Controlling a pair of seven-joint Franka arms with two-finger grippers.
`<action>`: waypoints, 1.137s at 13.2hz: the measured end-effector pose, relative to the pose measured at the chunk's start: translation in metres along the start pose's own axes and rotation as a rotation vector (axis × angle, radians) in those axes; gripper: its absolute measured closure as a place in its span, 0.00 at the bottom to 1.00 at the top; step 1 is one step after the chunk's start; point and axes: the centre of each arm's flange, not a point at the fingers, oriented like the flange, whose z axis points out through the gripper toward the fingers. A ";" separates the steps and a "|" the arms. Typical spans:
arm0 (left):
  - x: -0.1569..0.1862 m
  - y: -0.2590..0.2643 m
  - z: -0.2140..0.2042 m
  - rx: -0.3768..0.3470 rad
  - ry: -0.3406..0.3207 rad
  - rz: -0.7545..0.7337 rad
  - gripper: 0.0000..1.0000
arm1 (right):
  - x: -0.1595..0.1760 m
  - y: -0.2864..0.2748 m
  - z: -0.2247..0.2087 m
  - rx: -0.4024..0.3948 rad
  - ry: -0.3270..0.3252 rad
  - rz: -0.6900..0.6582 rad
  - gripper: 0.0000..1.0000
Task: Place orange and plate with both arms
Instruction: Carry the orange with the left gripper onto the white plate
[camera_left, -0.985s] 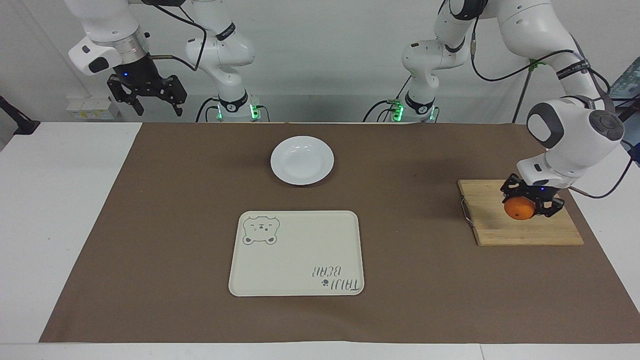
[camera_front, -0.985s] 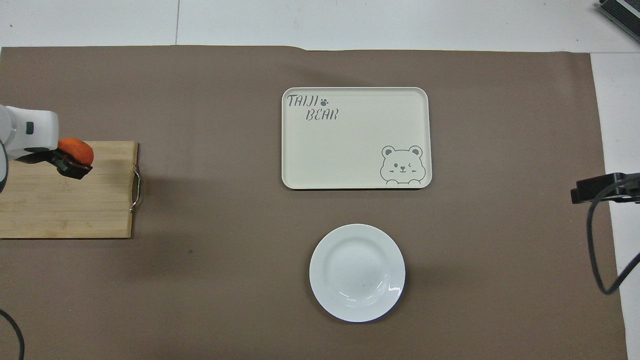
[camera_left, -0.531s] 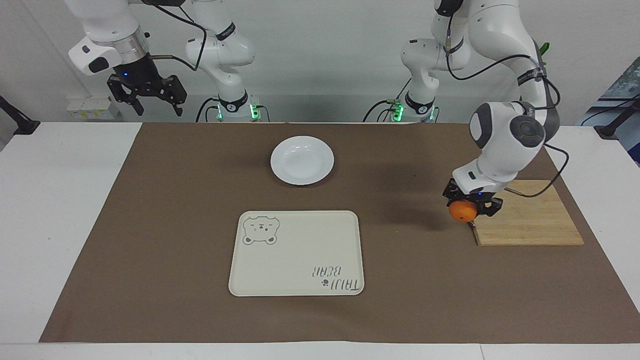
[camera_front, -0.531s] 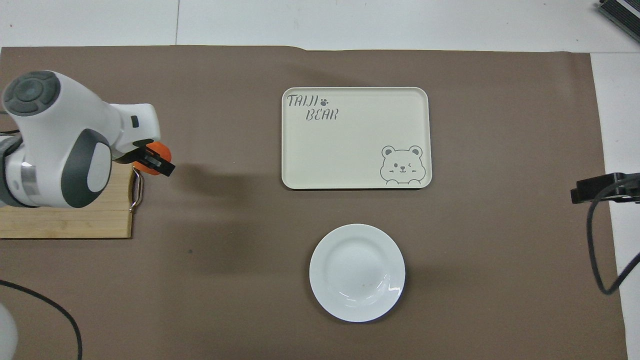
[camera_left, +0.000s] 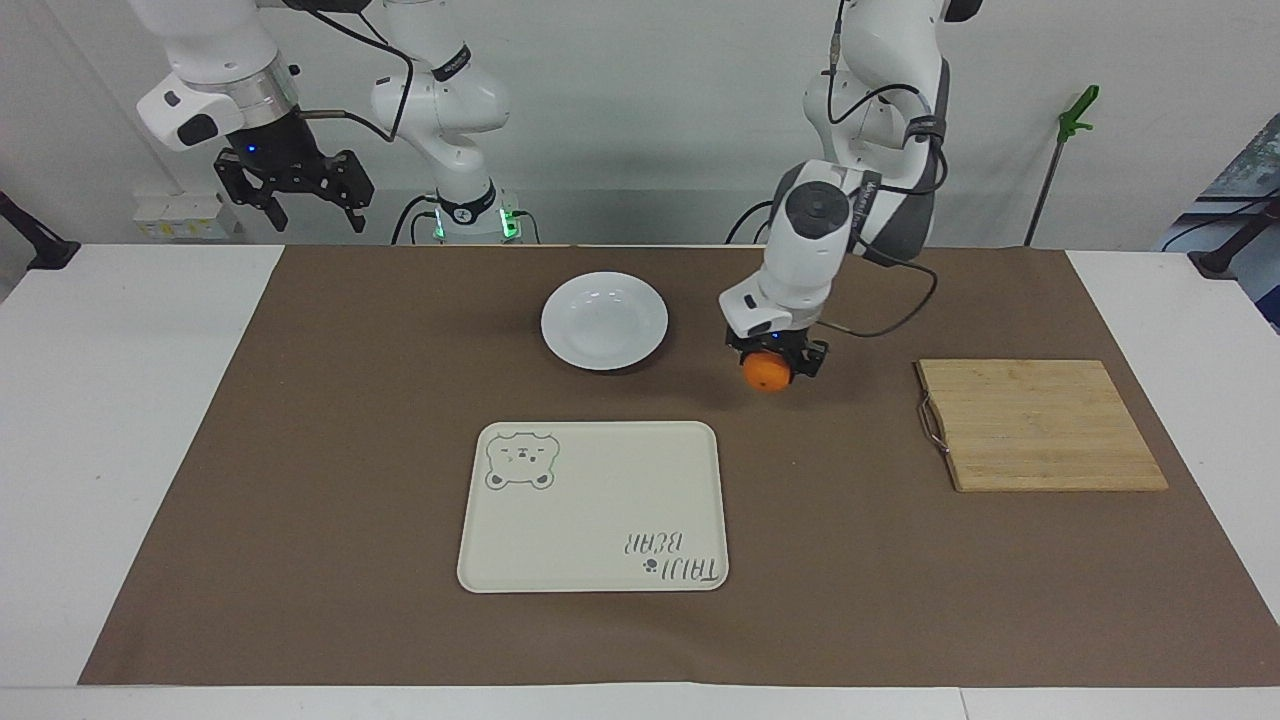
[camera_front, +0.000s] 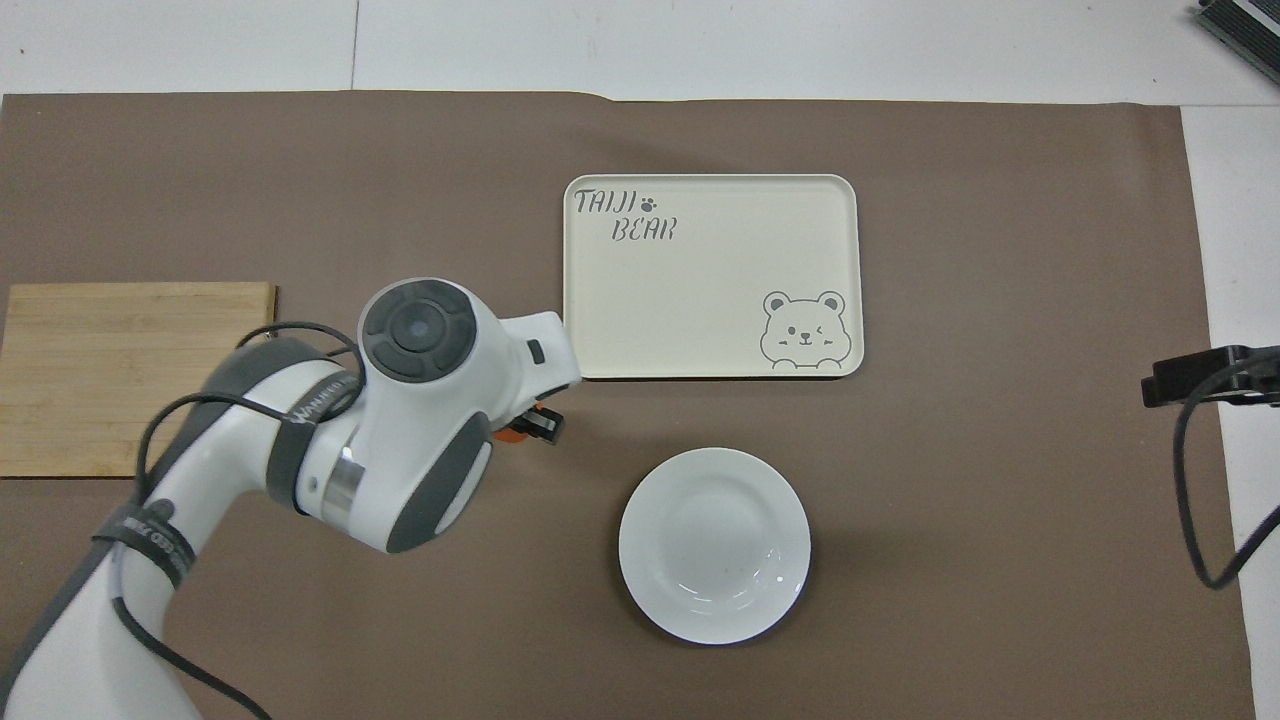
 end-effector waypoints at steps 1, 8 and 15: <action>-0.005 0.040 0.004 -0.013 0.022 -0.017 0.22 | 0.000 0.000 0.000 0.000 0.000 0.000 0.00; -0.041 0.201 0.049 -0.105 0.076 -0.056 0.22 | 0.000 0.000 0.000 0.000 0.000 0.000 0.00; -0.047 0.230 0.071 -0.155 0.060 -0.095 0.03 | 0.000 0.000 0.000 0.000 0.000 0.000 0.00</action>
